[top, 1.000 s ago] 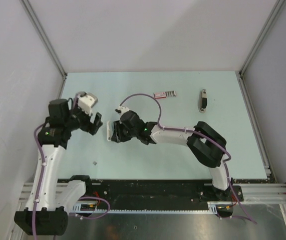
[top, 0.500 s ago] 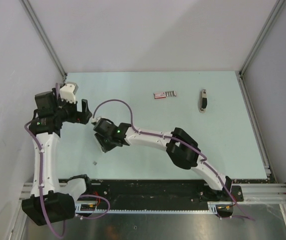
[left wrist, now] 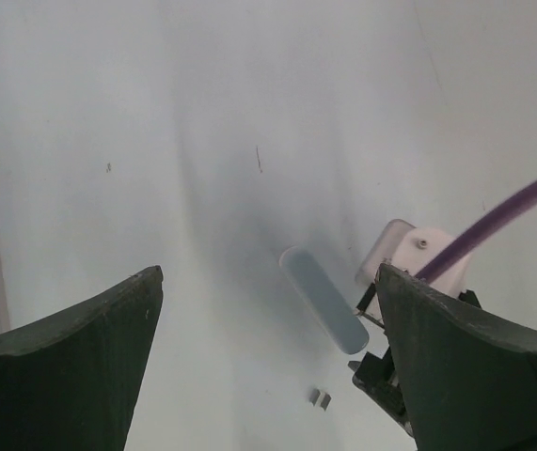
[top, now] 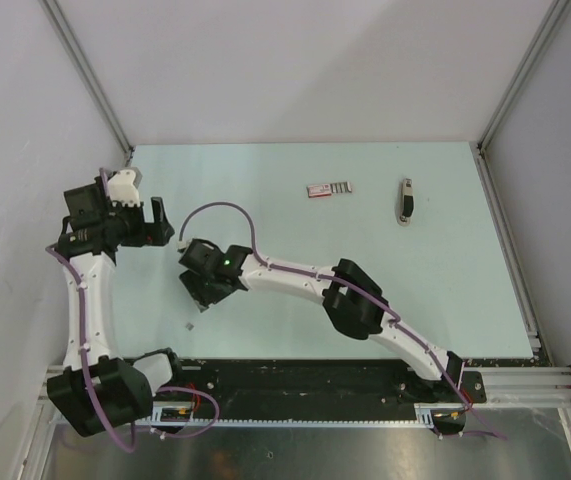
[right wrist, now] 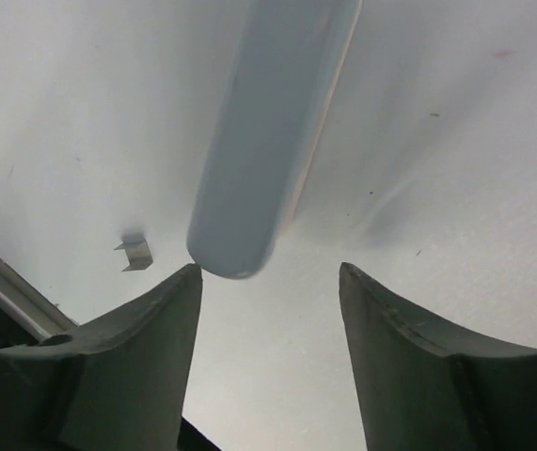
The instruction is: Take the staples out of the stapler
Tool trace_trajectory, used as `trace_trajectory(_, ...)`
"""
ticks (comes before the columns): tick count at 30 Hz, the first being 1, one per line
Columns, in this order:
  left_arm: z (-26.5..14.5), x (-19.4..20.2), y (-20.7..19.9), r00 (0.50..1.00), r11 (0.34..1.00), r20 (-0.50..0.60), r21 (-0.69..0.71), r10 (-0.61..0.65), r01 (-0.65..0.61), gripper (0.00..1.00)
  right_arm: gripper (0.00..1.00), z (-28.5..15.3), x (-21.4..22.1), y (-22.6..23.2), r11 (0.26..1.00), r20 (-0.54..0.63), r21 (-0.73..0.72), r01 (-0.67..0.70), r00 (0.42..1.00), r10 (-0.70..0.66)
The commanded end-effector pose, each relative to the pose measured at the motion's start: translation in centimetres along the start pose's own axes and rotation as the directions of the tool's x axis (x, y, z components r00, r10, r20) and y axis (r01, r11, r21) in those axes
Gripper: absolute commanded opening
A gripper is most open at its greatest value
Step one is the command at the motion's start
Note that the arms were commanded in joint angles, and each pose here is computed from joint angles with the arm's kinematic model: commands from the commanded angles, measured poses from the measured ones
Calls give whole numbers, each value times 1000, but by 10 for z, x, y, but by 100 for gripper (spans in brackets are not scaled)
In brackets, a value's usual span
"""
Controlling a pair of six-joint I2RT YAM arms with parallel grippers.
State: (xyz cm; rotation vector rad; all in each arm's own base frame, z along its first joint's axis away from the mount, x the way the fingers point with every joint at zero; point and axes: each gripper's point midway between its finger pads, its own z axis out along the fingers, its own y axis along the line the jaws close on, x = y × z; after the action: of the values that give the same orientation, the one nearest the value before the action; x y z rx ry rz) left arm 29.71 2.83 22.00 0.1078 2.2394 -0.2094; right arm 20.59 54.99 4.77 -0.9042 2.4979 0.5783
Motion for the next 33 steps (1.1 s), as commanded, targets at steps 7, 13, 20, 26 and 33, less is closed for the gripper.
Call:
trace_trajectory(7,5,3,6,999,999,-22,-41,-35,34,99,77,-107,-62,-33,996,170,-46,-73,982,80)
trace_trajectory(13,11,7,-19,998,998,-47,-20,51,-52,100,88,-177,-91,-155,967,294,108,-229,937,189)
trace_trajectory(20,24,10,-56,985,989,-86,38,149,-146,99,97,-252,-88,-356,774,461,352,-526,817,346)
trace_trajectory(26,47,20,-84,964,974,-156,111,215,-199,99,96,-275,-41,-494,542,527,491,-682,728,439)
trace_trajectory(33,66,31,-111,937,954,-211,181,277,-241,100,94,-243,15,-569,404,484,563,-721,683,546)
